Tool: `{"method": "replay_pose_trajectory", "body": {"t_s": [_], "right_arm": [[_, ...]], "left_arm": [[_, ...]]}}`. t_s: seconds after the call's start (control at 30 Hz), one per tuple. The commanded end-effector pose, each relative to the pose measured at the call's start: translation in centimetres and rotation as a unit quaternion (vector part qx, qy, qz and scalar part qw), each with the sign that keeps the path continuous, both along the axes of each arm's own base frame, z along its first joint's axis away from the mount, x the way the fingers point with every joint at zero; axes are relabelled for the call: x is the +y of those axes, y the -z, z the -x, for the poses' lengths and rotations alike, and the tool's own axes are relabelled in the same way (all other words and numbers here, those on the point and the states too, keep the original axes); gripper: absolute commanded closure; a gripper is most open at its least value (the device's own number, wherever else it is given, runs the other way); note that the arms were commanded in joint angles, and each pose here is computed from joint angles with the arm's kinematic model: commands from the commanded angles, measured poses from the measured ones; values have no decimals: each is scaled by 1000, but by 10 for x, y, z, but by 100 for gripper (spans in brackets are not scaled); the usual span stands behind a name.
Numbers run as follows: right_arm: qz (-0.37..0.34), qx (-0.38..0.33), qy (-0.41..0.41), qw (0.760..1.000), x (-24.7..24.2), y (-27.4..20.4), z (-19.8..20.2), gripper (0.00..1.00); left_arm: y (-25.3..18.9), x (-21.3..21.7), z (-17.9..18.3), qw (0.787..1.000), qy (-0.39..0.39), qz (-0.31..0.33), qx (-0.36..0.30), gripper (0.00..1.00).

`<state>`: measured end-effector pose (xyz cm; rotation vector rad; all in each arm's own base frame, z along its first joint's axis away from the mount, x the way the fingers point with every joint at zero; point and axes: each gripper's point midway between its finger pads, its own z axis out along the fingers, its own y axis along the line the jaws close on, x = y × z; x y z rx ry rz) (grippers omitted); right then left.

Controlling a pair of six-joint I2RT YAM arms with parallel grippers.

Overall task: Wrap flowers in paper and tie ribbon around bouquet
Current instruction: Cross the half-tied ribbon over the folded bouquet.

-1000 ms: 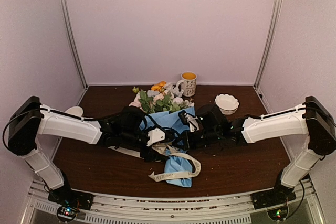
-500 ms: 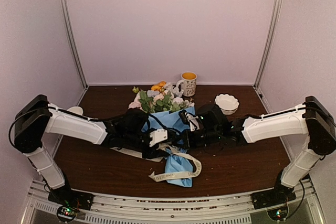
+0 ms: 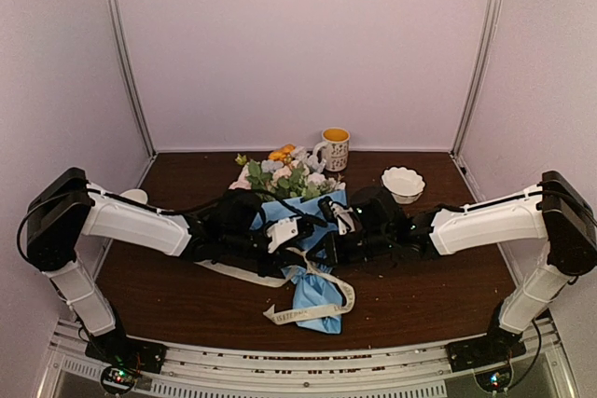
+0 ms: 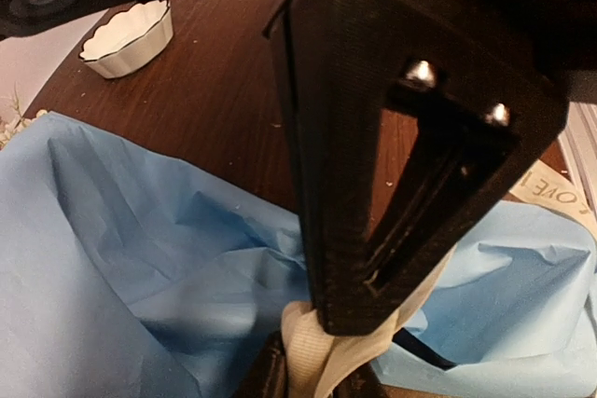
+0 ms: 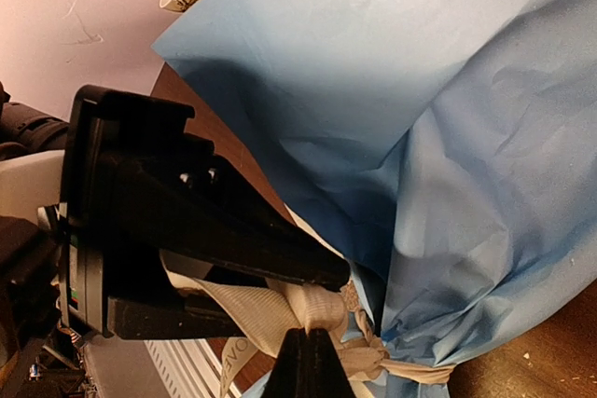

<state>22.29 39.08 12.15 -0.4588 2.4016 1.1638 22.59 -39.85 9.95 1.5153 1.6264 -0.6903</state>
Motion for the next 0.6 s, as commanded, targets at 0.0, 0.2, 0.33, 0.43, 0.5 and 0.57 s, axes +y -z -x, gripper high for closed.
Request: {"method": "replay_pose_trajectory", "body": {"t_s": [0.0,0.2,0.33,0.43,0.5,0.57], "right_arm": [[-5,-3,6,1000,0,0,-3,100],[6,-8,15,1000,-7,2,-7,100],[14,-11,28,999,-14,4,-10,100],[12,-9,26,1000,-13,4,-10,100],[11,-7,23,1000,-11,4,-10,100],[7,-6,21,1000,-8,3,-10,100]], "left_arm": [[-7,-1,-6,1000,-9,27,10,84],[-5,0,-2,999,-5,28,24,100],[-1,4,-5,999,-19,15,28,100],[4,7,-3,999,-19,5,34,91],[6,9,-1,999,-19,1,38,69],[3,10,1,999,-17,4,41,57]]}}
